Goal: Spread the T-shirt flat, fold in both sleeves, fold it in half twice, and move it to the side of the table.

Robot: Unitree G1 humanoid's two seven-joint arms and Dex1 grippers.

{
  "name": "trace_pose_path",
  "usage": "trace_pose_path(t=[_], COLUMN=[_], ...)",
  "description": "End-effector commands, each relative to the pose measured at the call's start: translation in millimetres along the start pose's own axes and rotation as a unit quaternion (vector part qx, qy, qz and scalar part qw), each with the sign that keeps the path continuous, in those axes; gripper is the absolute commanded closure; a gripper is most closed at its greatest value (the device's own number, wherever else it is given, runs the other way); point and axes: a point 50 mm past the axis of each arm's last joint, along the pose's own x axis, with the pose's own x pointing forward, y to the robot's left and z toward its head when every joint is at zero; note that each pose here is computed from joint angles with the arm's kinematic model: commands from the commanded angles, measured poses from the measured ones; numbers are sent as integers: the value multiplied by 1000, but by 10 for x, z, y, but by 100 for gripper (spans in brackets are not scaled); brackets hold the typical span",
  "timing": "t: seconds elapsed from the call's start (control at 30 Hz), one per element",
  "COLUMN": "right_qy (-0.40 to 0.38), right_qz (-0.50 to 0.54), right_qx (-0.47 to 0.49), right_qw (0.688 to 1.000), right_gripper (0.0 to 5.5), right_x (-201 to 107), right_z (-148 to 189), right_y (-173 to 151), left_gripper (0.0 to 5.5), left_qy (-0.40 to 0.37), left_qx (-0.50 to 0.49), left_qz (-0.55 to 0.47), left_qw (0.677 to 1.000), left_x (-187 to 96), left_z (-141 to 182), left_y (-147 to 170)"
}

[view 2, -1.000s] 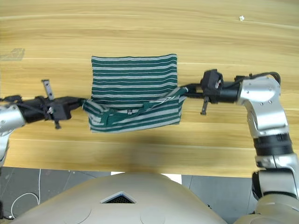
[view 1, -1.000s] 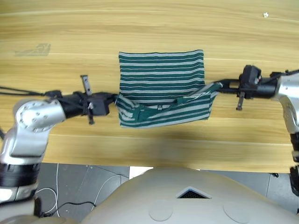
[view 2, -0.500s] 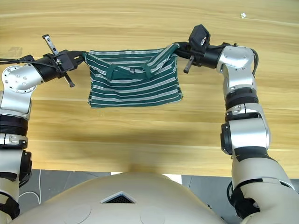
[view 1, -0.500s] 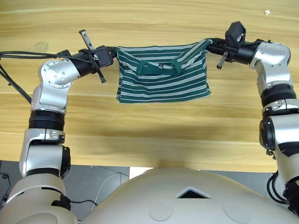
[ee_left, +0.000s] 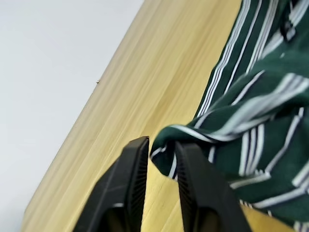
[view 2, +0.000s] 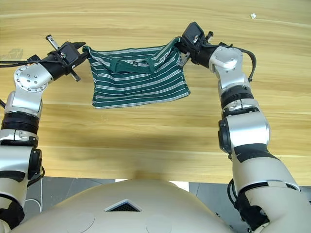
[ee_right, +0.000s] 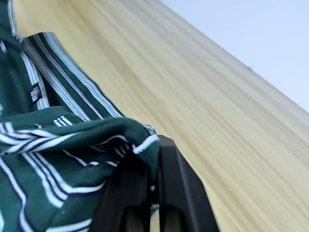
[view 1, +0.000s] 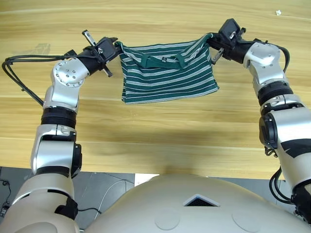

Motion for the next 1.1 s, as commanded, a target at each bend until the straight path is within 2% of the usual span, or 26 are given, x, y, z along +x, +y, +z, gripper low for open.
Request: trace_pose_path(t=[0.03, 0.2, 0.4, 0.63, 0.7, 0.83, 0.97, 1.1], right_qy=[32, 79, 85, 82, 98, 137, 188, 242], right_qz=[-82, -103, -102, -71, -30, -5, 41, 111], right_qx=[2, 10, 14, -6, -61, -153, -235, -270], right_qw=[996, 991, 991, 994, 993, 979, 953, 925], right_gripper=[472, 466, 466, 466, 466, 466, 466, 466], right_x=[32, -13, -43, -15, -4, -59, -100, -201], right_z=[24, -124, -192, -253, -285, -302, -429, -624], right_y=[-133, -133, -105, 47, 133, 67, 136, 239], left_gripper=[390, 315, 223, 133, 127, 127, 127, 127], left_qy=[39, 92, 84, 54, 35, -14, -39, -47], left_qx=[-62, -98, -103, -96, -90, -83, -75, -59], left_qz=[62, 76, 64, 107, 144, 234, 243, 229], left_qw=[995, 988, 989, 988, 985, 969, 966, 970], left_x=[36, 24, 63, 17, -40, -239, -340, -371], left_z=[-109, -304, -299, -228, -160, 57, 234, 352], left_y=[103, 21, -110, -130, -43, 254, 238, 156])
